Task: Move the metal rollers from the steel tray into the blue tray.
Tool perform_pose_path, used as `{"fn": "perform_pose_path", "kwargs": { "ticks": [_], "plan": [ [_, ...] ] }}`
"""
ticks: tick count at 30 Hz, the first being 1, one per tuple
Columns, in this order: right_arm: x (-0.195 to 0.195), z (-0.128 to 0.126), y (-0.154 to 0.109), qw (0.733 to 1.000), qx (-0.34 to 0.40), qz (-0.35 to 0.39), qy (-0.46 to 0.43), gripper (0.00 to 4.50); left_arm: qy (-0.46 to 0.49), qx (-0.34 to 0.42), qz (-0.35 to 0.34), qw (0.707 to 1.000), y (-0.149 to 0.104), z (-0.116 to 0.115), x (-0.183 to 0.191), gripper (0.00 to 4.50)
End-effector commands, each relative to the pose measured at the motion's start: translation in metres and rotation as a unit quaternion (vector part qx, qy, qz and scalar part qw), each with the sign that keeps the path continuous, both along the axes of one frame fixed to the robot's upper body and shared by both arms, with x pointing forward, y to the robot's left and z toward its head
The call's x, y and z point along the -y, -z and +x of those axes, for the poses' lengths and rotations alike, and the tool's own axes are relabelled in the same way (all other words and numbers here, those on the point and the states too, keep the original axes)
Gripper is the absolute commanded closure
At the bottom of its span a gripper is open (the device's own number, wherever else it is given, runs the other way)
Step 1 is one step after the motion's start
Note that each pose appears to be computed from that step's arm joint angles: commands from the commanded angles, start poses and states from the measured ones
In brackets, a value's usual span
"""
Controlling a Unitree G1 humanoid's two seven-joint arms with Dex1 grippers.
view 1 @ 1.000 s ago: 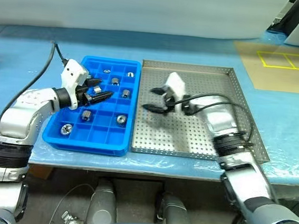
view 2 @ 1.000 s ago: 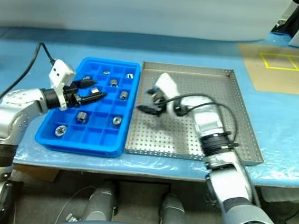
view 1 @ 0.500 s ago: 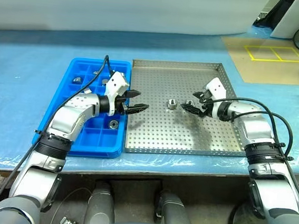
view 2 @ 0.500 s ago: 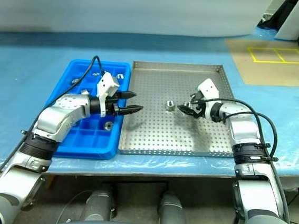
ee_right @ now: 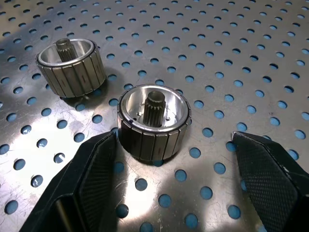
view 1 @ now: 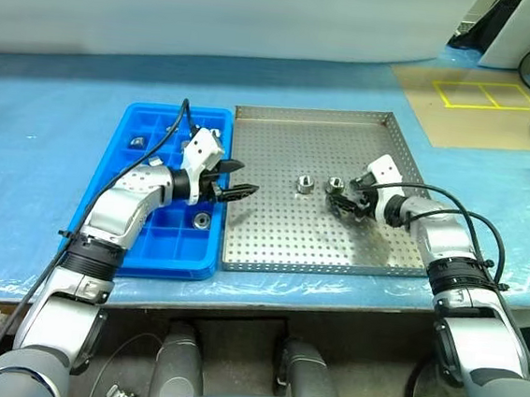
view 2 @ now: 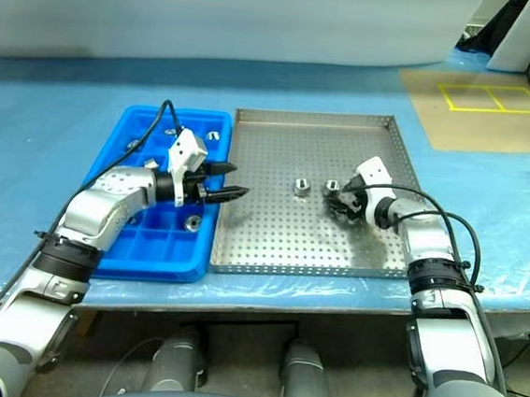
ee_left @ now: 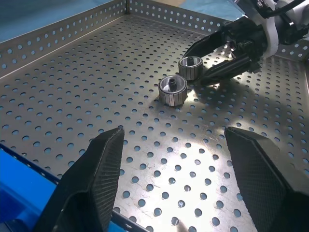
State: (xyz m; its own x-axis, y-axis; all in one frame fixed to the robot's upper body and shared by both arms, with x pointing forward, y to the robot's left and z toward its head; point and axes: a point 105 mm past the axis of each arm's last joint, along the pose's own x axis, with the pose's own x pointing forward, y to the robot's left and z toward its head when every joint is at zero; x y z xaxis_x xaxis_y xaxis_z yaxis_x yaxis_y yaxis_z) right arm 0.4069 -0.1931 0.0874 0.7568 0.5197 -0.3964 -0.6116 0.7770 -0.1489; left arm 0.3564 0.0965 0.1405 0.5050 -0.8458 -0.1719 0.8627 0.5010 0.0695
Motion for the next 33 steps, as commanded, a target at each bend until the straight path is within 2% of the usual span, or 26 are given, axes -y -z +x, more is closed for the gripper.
{"fn": "perform_pose_path", "kwargs": {
  "ticks": [1, 6, 7, 13, 17, 21, 24, 29, 33],
  "plan": [
    [-0.002, 0.006, -0.007, 1.0, 0.019, 0.005, 0.004, 1.06, -0.001, 0.032, -0.003, 0.999, -0.016, -0.001, -0.005, 0.99],
    [-0.013, 0.007, -0.002, 1.0, 0.021, 0.003, -0.005, 2.67, 0.001, 0.029, -0.001, 1.0, -0.015, -0.002, -0.006, 0.99],
    [-0.015, 0.007, -0.002, 1.0, 0.022, 0.004, -0.007, 2.8, 0.002, 0.028, 0.0, 1.0, -0.015, -0.002, -0.005, 0.99],
    [-0.017, 0.007, -0.005, 1.0, 0.028, 0.003, -0.012, 2.79, 0.006, 0.027, 0.003, 1.0, -0.014, -0.004, -0.004, 0.99],
    [-0.031, 0.006, -0.034, 0.997, 0.064, 0.01, -0.05, 2.79, 0.003, 0.033, 0.004, 0.999, -0.02, -0.006, -0.012, 0.99],
    [-0.079, -0.005, -0.078, 0.981, 0.126, 0.018, -0.143, 2.79, -0.003, 0.065, 0.021, 0.998, -0.041, -0.012, -0.033, 0.99],
    [-0.125, -0.015, -0.098, 0.966, 0.152, 0.035, -0.207, 2.79, -0.034, 0.081, 0.037, 0.995, -0.054, -0.01, -0.058, 0.99],
    [-0.199, -0.049, -0.09, 0.931, 0.124, 0.062, -0.337, 2.79, -0.088, 0.096, 0.052, 0.99, -0.068, -0.014, -0.093, 0.99],
    [-0.234, -0.06, -0.071, 0.917, 0.093, 0.071, -0.381, 2.79, -0.136, 0.104, 0.066, 0.983, -0.075, -0.02, -0.118, 0.99]
  ]
}}
